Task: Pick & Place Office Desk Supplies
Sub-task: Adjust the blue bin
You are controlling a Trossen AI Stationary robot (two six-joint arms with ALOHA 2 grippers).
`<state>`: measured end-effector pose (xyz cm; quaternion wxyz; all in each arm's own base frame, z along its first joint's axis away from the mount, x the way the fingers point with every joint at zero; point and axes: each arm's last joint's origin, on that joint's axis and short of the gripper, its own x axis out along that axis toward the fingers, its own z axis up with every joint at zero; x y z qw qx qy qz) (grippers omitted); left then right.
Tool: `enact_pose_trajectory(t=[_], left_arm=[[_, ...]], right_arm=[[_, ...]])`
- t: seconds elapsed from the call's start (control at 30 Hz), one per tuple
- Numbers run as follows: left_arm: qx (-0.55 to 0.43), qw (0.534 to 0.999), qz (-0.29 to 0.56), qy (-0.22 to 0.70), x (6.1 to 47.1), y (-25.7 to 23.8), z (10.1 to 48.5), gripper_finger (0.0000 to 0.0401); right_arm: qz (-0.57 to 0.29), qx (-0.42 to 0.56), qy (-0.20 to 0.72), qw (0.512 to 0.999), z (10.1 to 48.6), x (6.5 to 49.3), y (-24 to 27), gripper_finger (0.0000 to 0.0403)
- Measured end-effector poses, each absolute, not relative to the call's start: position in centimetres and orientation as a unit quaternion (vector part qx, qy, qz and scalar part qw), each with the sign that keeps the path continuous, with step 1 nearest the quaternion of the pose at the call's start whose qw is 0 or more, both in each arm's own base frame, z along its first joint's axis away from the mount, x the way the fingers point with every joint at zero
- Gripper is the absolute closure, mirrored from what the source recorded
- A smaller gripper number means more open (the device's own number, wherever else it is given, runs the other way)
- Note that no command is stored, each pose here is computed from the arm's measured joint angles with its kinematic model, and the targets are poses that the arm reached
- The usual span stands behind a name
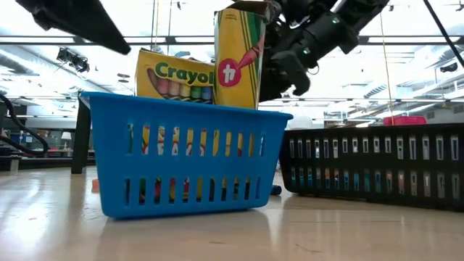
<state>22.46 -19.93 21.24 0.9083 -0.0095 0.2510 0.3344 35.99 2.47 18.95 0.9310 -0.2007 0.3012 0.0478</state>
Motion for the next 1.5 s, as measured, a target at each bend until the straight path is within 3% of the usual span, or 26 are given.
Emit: enact_pose_trajectory(t=[0.07, 0.17, 0.23, 0.57, 0.77, 1.1, 1.5], left_arm=[[-0.035, 0.901, 0.343, 0.264, 22.4, -19.8, 21.0, 0.0400], [-0.061, 0.887, 0.353, 0.291, 22.7, -19.7, 20.3, 0.0400], [-0.076, 0.873, 0.358, 0.323, 23.2, -19.5, 19.7, 0.0400], [-0.063, 0.822, 0.344, 0.449, 26.6, -16.9, 17.5, 0.0400], [-0.038, 0.808, 0.336, 0.483, 27.6, -15.3, 17.2, 0.0400], [-0.040, 0.808, 0.250, 0.532, 29.5, -14.1, 17.1, 0.0400], [-0.045, 0.821, 0.163, 0.546, 30.8, -14.0, 17.1, 0.0400]], right_arm=[[0.046, -0.202, 0.305, 0.930, 19.4, 36.2, 2.3, 0.0302], [0.049, -0.202, 0.314, 0.926, 20.2, 36.6, 2.3, 0.0373], [0.054, -0.203, 0.319, 0.924, 20.5, 36.6, 2.7, 0.0392], [0.049, -0.209, 0.348, 0.913, 21.6, 36.0, 5.1, 0.0400], [0.046, -0.226, 0.349, 0.908, 24.2, 33.5, 7.8, 0.0401], [0.058, -0.202, 0.316, 0.925, 28.7, 28.8, 10.7, 0.0402], [0.051, -0.196, 0.329, 0.922, 28.7, 27.5, 12.0, 0.0403]])
